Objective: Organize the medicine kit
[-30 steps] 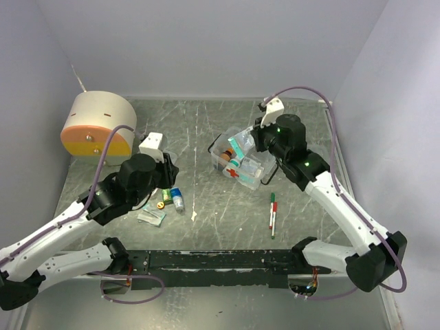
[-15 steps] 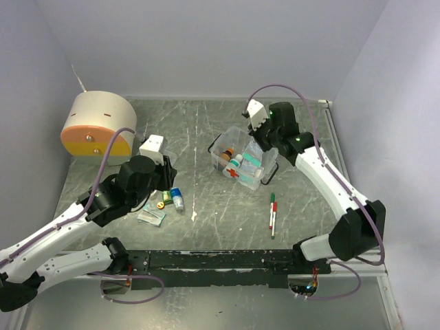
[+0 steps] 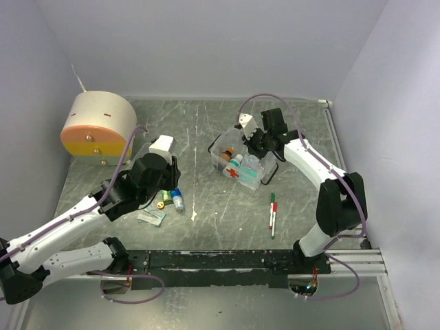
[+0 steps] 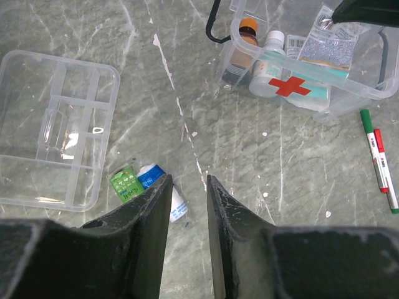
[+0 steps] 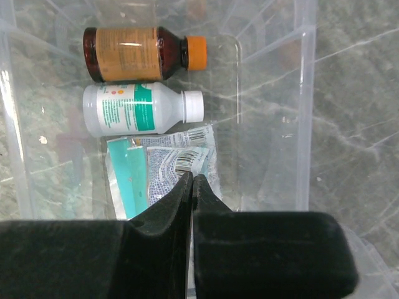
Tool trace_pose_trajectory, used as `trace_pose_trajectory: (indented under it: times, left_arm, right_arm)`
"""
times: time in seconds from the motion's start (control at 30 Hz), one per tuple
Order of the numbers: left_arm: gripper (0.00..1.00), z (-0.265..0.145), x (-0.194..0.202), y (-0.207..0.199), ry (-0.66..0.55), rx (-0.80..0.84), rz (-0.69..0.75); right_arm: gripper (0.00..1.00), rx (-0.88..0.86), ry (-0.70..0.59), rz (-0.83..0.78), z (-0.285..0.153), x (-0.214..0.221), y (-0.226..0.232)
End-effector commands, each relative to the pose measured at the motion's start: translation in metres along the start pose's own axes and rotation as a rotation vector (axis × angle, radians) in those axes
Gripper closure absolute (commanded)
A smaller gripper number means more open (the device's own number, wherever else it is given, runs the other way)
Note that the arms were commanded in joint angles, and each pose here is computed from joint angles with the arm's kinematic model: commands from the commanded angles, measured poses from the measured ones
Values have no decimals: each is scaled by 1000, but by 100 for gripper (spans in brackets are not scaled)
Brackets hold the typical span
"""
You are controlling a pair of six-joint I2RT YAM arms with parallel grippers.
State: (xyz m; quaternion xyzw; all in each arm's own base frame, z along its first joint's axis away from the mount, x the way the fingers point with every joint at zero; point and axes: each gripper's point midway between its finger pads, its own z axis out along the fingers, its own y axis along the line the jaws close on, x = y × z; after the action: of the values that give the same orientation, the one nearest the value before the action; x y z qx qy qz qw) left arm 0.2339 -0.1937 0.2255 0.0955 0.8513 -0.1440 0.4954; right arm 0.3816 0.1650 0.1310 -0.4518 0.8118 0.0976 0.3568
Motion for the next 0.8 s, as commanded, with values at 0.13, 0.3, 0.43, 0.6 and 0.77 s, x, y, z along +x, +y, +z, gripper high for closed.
trace_pose_trajectory:
  times: [0.13, 0.3, 0.43, 0.6, 0.77]
  left_arm:
    - [61, 8, -9, -3, -30, -8, 0]
    - [61, 9, -8, -2, -23, -8, 0]
    - [61, 9, -7, -1, -19, -16, -7]
    - [59, 10, -4, 2, -4, -39, -41]
    - [47, 17, 17, 10, 60, -95, -101]
  right_arm:
    - [99, 6, 9, 11, 22, 16, -4]
    - [81, 29, 78, 76, 25, 23, -10]
    - [53, 56, 109, 134, 19, 20, -16]
    - [49, 130, -46, 186, -13, -23, -26]
    - [49, 205, -260, 325, -52, -67, -31]
